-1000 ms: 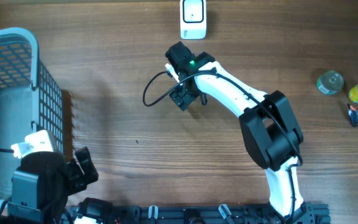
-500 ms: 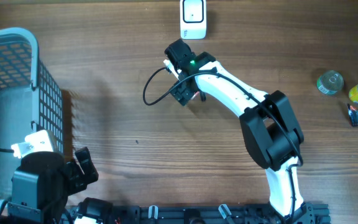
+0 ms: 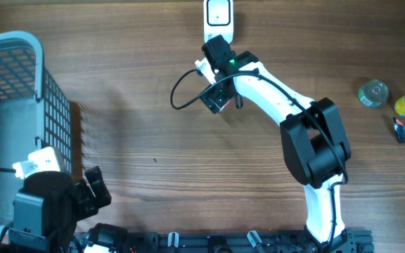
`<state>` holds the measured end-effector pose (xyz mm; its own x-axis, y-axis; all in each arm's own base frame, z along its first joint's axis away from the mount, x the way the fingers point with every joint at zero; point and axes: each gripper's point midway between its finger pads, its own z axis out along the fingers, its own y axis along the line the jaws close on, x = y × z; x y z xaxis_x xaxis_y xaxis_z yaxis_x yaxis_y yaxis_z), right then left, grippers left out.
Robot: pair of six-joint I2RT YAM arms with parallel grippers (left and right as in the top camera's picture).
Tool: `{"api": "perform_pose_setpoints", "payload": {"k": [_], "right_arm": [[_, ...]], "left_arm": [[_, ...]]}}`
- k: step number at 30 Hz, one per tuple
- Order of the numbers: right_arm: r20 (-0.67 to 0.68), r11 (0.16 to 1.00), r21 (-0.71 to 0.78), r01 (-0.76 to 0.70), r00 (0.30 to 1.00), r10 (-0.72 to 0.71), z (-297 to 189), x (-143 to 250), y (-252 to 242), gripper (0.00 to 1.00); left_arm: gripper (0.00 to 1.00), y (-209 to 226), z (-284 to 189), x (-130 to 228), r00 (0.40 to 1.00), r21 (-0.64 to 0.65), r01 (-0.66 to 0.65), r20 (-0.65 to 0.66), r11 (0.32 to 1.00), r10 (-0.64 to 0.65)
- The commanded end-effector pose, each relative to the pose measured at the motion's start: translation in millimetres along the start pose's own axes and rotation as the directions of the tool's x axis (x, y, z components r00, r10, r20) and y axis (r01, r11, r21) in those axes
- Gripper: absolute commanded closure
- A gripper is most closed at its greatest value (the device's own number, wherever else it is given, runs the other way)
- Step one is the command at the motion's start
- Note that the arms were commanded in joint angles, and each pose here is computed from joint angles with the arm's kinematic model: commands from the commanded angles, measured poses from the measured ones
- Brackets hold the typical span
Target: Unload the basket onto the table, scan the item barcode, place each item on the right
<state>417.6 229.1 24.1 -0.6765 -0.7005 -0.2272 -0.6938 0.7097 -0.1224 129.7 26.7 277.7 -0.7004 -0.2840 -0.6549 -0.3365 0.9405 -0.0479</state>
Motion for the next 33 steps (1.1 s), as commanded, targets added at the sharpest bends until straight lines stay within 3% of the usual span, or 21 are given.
{"api": "perform_pose_setpoints", "payload": {"k": [1,7,15,18,22,25,28,33], "right_arm": [[0.034,0.993,-0.102,0.052,0.998,-0.048,-9.0,-6.7,19.9,0.0],[-0.104,0.997,-0.051,0.059,0.993,-0.064,38.6,22.5,13.5,0.01],[-0.089,0.993,-0.024,-0.113,0.99,0.111,30.9,13.8,10.4,0.21],[-0.066,0.976,-0.13,-0.176,0.983,0.169,8.4,1.3,26.2,0.21],[-0.108,0.914,-0.153,-0.377,0.925,0.364,-35.0,-10.8,27.6,0.22],[-0.269,0.775,-0.234,-0.587,0.805,0.529,-77.6,-5.0,52.9,0.22],[-0.397,0.67,-0.363,-0.648,0.758,0.518,-103.4,-1.7,84.8,0.23],[-0.342,0.73,-0.24,-0.64,0.76,0.553,-91.9,4.1,62.3,0.25]], "left_arm": [[0.0,-0.5,-0.5,0.7,1.0,0.005,0.017,-0.003,1.0,-0.017],[0.0,0.7,-0.5,2.9,1.0,0.0,0.014,-0.011,1.0,-0.014],[0.0,0.7,-0.5,2.9,1.0,0.001,0.014,-0.012,1.0,-0.014],[0.0,0.1,-0.5,3.3,1.0,0.004,0.014,-0.014,1.0,-0.014],[0.0,-0.4,-0.5,3.7,1.0,0.007,0.014,-0.016,1.0,-0.014],[0.0,-0.5,-0.5,3.6,1.0,0.007,0.014,-0.016,1.0,-0.014],[0.0,-0.5,-0.5,3.6,1.0,0.007,0.014,-0.016,1.0,-0.014],[0.0,-0.3,-0.6,5.3,1.0,0.008,0.012,-0.023,1.0,-0.012]]}}
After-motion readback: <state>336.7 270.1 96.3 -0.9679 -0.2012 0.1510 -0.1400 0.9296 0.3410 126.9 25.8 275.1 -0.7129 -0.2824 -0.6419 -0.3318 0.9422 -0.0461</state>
